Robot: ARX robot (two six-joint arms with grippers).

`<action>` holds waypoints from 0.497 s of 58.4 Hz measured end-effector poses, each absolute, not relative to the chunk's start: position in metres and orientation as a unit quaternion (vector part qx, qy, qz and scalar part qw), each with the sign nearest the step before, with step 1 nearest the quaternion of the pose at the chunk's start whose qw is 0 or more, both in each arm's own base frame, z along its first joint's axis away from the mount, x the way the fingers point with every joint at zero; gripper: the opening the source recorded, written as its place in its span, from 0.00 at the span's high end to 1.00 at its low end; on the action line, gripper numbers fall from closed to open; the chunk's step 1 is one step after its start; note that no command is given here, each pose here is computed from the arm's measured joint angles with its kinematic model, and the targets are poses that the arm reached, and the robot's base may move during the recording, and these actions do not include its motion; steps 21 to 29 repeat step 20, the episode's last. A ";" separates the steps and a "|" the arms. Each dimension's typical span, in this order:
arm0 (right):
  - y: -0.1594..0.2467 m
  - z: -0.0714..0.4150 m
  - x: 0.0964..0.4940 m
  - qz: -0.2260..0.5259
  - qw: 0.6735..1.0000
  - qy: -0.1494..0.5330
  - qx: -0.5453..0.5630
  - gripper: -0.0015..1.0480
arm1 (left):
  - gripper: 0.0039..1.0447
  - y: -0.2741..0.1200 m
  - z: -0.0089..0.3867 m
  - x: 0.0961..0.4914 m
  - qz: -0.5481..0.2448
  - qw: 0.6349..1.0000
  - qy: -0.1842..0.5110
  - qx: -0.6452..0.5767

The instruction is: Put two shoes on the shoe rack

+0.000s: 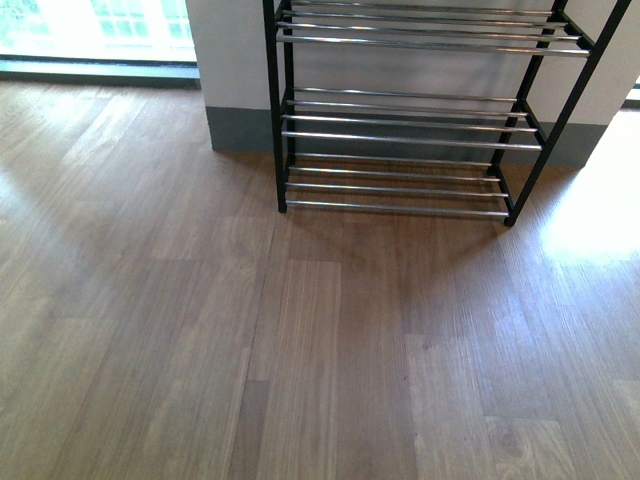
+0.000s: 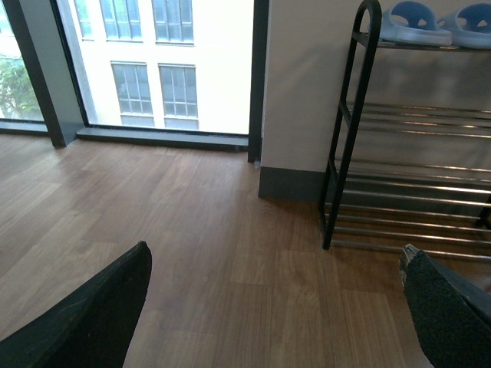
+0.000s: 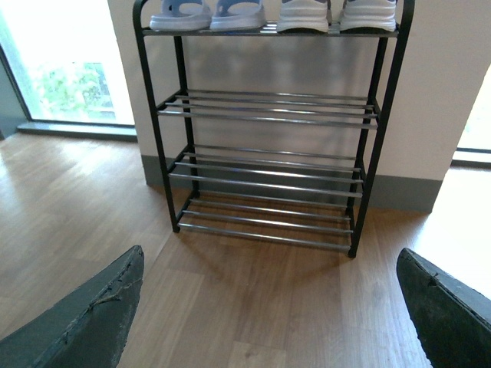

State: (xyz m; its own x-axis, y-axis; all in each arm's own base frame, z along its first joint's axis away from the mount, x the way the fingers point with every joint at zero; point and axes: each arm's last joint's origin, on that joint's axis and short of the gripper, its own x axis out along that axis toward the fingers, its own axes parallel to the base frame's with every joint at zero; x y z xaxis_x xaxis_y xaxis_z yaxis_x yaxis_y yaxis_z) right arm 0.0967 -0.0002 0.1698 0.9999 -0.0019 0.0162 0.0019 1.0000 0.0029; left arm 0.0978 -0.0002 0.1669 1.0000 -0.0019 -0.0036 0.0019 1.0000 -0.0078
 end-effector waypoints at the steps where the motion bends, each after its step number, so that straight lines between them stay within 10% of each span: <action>1: 0.000 0.170 0.097 -0.001 1.000 -0.008 0.001 0.09 | 0.09 0.000 0.167 0.098 -0.001 1.000 0.002 -0.004; 29: 0.000 0.170 0.097 -0.001 1.000 -0.008 0.001 0.09 | 0.09 0.000 0.167 0.098 -0.001 1.000 0.002 -0.004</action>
